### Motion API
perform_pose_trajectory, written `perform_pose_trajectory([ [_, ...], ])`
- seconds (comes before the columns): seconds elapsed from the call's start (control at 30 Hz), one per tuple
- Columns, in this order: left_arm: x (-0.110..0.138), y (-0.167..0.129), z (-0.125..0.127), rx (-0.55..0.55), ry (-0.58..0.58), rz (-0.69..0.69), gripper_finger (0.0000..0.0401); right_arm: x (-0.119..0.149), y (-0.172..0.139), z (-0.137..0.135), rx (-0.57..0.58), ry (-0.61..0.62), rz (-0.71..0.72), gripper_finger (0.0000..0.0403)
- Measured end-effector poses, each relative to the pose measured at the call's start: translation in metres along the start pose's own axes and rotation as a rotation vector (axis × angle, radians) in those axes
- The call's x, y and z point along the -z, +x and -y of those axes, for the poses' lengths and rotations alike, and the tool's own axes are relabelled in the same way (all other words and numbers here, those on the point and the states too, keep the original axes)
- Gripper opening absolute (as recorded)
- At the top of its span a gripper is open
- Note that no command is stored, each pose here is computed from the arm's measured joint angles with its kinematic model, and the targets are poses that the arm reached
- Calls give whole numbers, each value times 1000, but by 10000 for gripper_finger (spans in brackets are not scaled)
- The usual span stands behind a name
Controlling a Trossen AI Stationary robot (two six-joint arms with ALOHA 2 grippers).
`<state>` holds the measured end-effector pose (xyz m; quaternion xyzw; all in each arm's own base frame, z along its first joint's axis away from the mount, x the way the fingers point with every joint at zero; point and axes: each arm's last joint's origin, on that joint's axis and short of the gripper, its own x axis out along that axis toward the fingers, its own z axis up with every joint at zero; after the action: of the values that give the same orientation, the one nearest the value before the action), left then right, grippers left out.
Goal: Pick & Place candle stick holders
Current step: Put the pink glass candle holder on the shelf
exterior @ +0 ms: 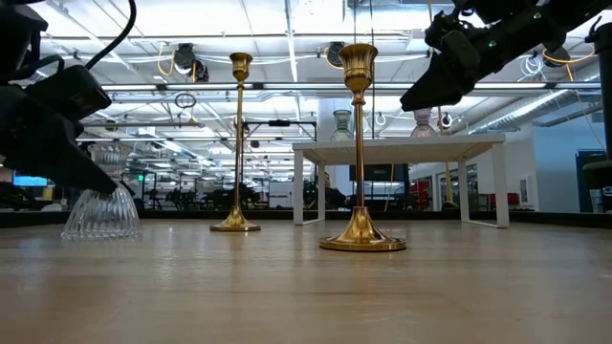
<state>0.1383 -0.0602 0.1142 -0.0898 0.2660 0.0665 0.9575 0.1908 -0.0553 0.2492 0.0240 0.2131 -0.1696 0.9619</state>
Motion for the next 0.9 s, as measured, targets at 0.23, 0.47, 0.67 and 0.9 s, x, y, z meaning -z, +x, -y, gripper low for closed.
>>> perform_pose_trajectory([
  [0.23, -4, 2, 3, 24, 0, 42, 184, 0, 0, 0, 0, 0, 0, 203],
  [0.47, -8, 2, 3, 28, -1, 76, 134, 0, 0, 0, 0, 0, -1, 203],
  [0.67, -10, 4, 1, 15, -21, 87, 149, 0, 0, 0, 0, 0, -1, 203],
  [0.9, -16, 4, 1, 43, -56, 129, 134, 0, 0, 0, 0, 0, 0, 203],
])
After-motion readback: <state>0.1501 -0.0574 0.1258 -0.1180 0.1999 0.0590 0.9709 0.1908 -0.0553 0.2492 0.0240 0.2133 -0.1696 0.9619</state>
